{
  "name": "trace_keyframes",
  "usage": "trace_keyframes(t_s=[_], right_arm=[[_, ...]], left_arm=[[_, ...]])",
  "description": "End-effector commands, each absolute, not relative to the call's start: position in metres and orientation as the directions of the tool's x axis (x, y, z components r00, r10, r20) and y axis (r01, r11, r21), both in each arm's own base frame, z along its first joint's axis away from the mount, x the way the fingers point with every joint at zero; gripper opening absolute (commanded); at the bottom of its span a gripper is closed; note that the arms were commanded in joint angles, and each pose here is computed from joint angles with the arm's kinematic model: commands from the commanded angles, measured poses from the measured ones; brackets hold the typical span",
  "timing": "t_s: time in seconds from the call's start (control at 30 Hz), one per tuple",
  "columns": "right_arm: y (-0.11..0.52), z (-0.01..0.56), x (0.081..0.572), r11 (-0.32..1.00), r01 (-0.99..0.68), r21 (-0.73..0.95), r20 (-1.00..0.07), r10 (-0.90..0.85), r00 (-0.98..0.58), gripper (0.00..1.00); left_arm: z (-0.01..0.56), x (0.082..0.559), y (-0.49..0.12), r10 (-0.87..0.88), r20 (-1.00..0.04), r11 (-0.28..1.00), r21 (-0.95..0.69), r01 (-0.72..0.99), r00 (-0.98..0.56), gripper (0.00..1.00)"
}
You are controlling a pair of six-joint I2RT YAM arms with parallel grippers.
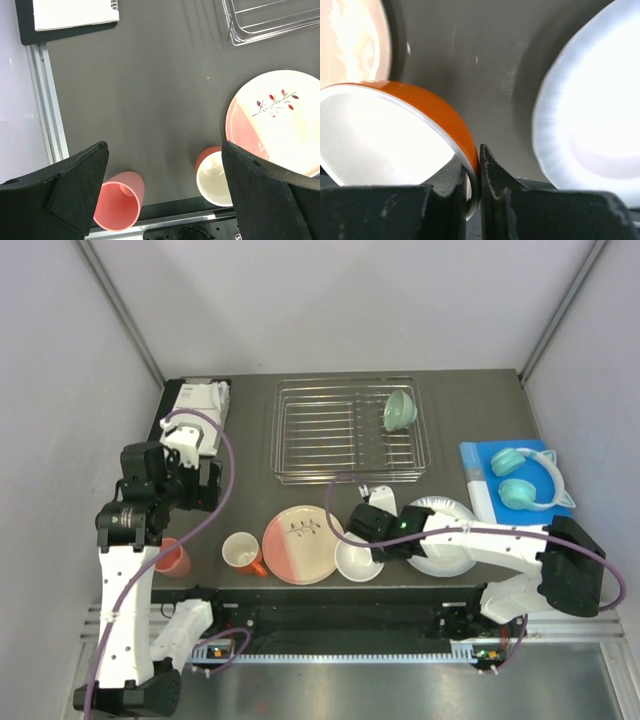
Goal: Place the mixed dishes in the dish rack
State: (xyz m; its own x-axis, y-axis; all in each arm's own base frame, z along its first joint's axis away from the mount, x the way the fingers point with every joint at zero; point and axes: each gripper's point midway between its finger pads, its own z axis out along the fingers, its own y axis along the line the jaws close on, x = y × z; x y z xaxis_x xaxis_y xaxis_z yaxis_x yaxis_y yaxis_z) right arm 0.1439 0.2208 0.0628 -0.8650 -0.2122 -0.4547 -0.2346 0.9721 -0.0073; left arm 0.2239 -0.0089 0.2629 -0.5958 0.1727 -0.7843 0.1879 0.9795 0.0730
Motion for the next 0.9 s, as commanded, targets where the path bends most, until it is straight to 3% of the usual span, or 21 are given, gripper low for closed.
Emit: trace_keyframes(t_s=[0.0,0.17,0.27,0.4,0.53,0.87], right_arm=[[0.212,0.155,0.184,0.979,-0.184,-0.084,-0.674,-0.192,-0.714,0.0],[0.194,0.242,0.213,0.978,-0.105,-0.182,-0.798,-0.209,-0.565,0.0],[0.176,0.287,0.239,0.959,0.037,-0.28,-0.867,-0.236,-0.439,0.0],[0.155,0.309,0.27,0.856,0.223,-0.466,-0.845,-0.357,-0.398,0.0],[0.124,0.303,0.303,0.805,0.373,-0.461,-0.85,-0.281,-0.445,0.0],[0.095,0.267,0.353,0.7,0.423,-0.575,-0.783,-0.322,-0.532,0.0]], left_arm=[[0.263,0.234,-0.009,0.177,-0.795,0.979,0.079,0.19,-0.58,0.99],[0.255,0.238,-0.009,0.167,-0.786,0.98,0.067,0.187,-0.596,0.99],[0.249,0.238,-0.009,0.167,-0.777,0.98,0.065,0.187,-0.607,0.99],[0.25,0.236,-0.008,0.172,-0.776,0.98,0.072,0.185,-0.607,0.99],[0.252,0.233,-0.005,0.178,-0.774,0.98,0.085,0.179,-0.608,0.99],[0.254,0.235,-0.013,0.15,-0.776,0.981,0.039,0.19,-0.613,0.99]])
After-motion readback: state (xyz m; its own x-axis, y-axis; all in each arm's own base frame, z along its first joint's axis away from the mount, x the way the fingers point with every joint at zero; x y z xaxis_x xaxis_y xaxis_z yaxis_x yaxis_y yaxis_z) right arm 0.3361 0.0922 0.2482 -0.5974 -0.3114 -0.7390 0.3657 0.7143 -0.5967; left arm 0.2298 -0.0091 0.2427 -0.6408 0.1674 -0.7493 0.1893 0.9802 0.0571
